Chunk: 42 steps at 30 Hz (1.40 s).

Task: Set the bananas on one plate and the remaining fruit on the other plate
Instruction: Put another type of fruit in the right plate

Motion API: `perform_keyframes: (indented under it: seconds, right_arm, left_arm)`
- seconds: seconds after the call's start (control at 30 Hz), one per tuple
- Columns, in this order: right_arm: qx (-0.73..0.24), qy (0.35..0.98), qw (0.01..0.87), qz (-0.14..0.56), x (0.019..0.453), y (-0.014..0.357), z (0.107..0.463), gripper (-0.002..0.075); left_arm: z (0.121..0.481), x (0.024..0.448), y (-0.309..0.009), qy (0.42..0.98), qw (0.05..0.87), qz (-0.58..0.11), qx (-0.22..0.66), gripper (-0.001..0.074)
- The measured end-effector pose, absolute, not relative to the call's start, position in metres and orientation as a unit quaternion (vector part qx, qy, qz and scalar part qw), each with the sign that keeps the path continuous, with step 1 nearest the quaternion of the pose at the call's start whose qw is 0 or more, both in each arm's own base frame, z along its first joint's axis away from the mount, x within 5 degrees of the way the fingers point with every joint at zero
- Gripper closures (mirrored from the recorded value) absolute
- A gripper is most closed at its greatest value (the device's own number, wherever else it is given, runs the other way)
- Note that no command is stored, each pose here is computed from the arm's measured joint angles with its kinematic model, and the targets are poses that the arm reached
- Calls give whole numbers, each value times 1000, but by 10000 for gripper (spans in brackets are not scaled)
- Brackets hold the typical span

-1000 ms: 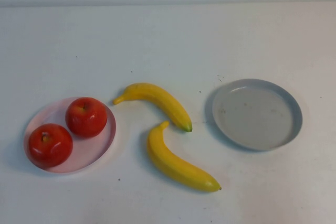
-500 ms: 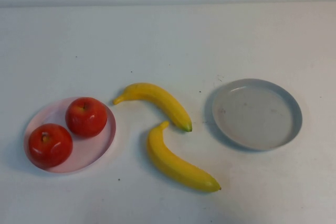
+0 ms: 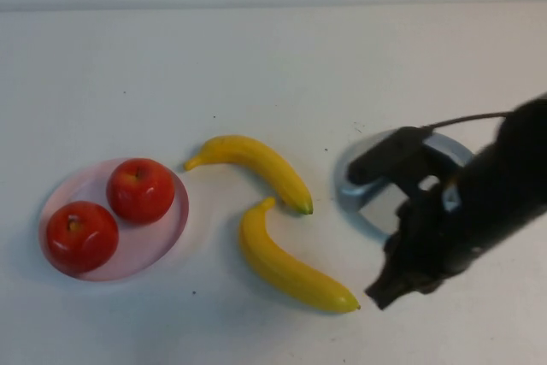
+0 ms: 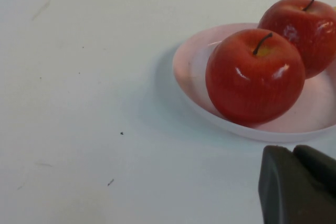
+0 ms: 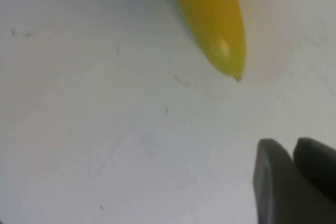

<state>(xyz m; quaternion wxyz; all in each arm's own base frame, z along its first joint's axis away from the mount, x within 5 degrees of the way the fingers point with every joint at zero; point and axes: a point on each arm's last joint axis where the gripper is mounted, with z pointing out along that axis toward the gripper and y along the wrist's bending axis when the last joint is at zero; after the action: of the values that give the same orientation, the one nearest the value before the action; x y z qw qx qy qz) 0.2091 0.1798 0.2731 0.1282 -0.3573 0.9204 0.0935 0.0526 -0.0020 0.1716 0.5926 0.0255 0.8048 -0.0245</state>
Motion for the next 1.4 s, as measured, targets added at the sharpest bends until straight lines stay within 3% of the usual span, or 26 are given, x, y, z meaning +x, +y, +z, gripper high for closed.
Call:
perform_keyframes:
  seconds: [0.1,0.3,0.43,0.67,0.8,0.87,0.97,1.03,1.13,1.23,1.4]
  right_arm:
    - [-394,904,130,98,225,214,273,603]
    - [-438,883,130,104,255,274,258,314]
    - [-450,880,124,91,274,299,237,260]
    - [-464,879,92,52,295,314,193,249]
    - [-475,875,84,47,297,316,184,257]
    - [-479,873,84,47,297,316,184,297]
    - [-481,872,79,45,297,316,185,417]
    - [-484,871,75,43,294,315,187,410]
    - [-487,869,76,43,287,315,201,410]
    - [-469,874,116,57,279,310,239,410]
    - [-368,909,187,51,288,277,293,410]
  left_arm:
    - [172,53,-2,805,593,-24,26,733]
    - [172,53,-2,805,593,-24,26,733]
    - [172,53,-2,805,593,-24,26,734]
    - [172,53,-2,805,593,-24,26,734]
    - [172,53,-2,805,593,-24,26,734]
    - [172,53,-2,805,593,-24,26,734]
    - [172,53,-2,805,593,-24,26,734]
    - [172,53,-2,805,593,-24,26,734]
    - [172,53,-2,805,593,-24,26,734]
    - [172,53,-2,805,593,-24,26,734]
    - [172,53,-2,805,593,-24,26,734]
